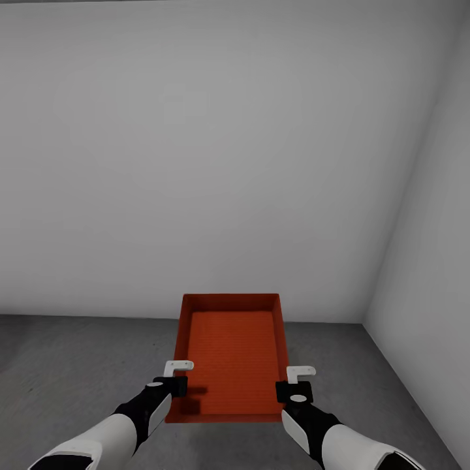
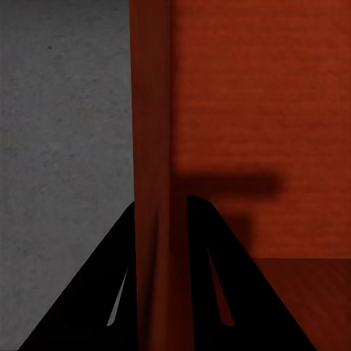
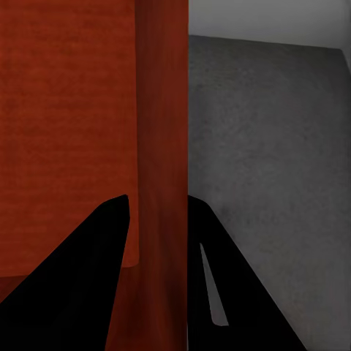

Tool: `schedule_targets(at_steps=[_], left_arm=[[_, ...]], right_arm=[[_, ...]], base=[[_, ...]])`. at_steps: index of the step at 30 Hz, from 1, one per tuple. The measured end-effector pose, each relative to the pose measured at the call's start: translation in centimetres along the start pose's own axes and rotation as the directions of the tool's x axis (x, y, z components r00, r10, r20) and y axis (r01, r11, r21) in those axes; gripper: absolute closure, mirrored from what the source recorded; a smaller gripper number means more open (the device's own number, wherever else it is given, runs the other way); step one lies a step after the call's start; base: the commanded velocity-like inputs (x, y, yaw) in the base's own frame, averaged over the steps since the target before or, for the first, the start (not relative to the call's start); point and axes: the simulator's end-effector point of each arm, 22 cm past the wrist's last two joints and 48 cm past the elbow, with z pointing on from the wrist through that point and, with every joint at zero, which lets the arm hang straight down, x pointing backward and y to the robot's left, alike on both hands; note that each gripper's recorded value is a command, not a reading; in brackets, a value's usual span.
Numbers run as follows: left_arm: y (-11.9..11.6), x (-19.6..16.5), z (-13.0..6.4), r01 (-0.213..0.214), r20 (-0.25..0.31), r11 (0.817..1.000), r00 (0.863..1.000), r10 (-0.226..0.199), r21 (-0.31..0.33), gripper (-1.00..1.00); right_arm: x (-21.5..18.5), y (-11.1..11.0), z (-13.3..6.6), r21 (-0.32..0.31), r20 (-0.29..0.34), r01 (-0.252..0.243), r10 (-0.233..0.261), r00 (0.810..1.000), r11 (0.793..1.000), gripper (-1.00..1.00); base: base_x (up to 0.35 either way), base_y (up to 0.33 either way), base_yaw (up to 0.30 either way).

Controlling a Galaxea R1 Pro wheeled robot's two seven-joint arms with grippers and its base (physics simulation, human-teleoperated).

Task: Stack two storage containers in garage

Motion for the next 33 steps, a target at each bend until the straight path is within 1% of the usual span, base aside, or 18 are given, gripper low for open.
schedule_targets(at_steps=[33], left_arm=[[0.0,2.6,1.4,-0.001,-0.053,1.0,0.999,0.001,-0.001,1.0]], right_arm=[[2.7,0.3,1.1,-0.004,-0.052,0.009,-0.009,0.999,1.0,1.0]], base=[[0.0,0.0,0.0]])
